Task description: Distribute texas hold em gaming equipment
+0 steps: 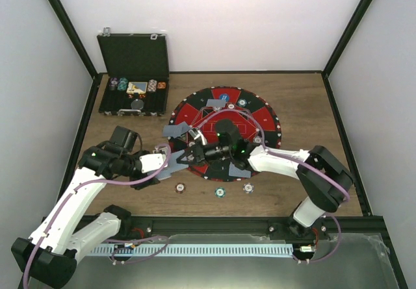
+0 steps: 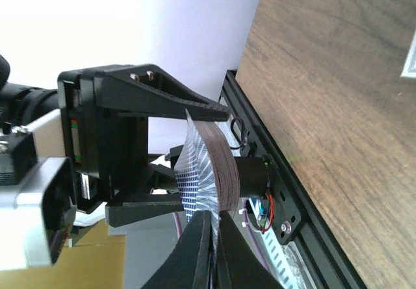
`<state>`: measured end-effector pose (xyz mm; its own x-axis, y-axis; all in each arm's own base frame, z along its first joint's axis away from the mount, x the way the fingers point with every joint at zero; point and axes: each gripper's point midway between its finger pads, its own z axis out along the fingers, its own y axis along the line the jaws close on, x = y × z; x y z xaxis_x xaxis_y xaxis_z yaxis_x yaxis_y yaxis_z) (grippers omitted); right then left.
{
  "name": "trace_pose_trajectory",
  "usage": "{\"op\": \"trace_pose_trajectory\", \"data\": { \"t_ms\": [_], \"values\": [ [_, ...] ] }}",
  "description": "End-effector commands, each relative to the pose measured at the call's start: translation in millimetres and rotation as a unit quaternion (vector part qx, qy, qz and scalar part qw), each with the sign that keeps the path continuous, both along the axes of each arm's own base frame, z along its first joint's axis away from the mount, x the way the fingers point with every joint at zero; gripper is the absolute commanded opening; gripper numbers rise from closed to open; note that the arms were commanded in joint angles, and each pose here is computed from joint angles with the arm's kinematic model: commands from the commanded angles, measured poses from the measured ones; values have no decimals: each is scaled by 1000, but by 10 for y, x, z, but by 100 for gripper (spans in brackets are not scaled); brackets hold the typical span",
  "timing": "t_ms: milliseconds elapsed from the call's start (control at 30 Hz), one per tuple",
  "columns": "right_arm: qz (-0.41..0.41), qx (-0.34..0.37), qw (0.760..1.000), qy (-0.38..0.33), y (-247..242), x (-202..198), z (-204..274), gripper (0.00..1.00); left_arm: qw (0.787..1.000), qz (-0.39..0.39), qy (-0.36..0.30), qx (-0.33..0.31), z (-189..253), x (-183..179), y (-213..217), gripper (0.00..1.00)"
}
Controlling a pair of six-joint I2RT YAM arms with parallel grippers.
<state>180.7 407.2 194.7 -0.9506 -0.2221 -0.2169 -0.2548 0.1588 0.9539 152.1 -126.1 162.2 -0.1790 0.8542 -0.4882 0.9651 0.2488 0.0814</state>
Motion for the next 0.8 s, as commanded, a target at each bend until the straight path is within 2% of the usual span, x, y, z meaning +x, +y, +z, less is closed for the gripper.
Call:
{"op": "trace_pose_trajectory", "data": {
  "t_ms": [0,133,267,533,633,767],
  "values": [
    [-32,-11,999,-12,-204,170,67,1,1000,-8,-22,-21,137,50,-65,7],
    [-67,-8,997,-23,-477,499,175,1,1000,-7,-22,-20,130,55,-59,7],
    [-119,-40,991,-37,-802,1116,111,1,1000,-7,-23,-19,132,66,-63,7],
    [-210,-135,968,-32,-1232,2625,-464,1,1000,-3,-20,-16,141,83,-58,7],
    [-227,-162,960,-29,-1284,3026,-697,1,1000,-1,-20,-14,142,91,-54,7],
    [-239,-184,953,-18,-1315,3363,-968,1,1000,1,-17,-11,130,97,-46,7]
  ]
}}
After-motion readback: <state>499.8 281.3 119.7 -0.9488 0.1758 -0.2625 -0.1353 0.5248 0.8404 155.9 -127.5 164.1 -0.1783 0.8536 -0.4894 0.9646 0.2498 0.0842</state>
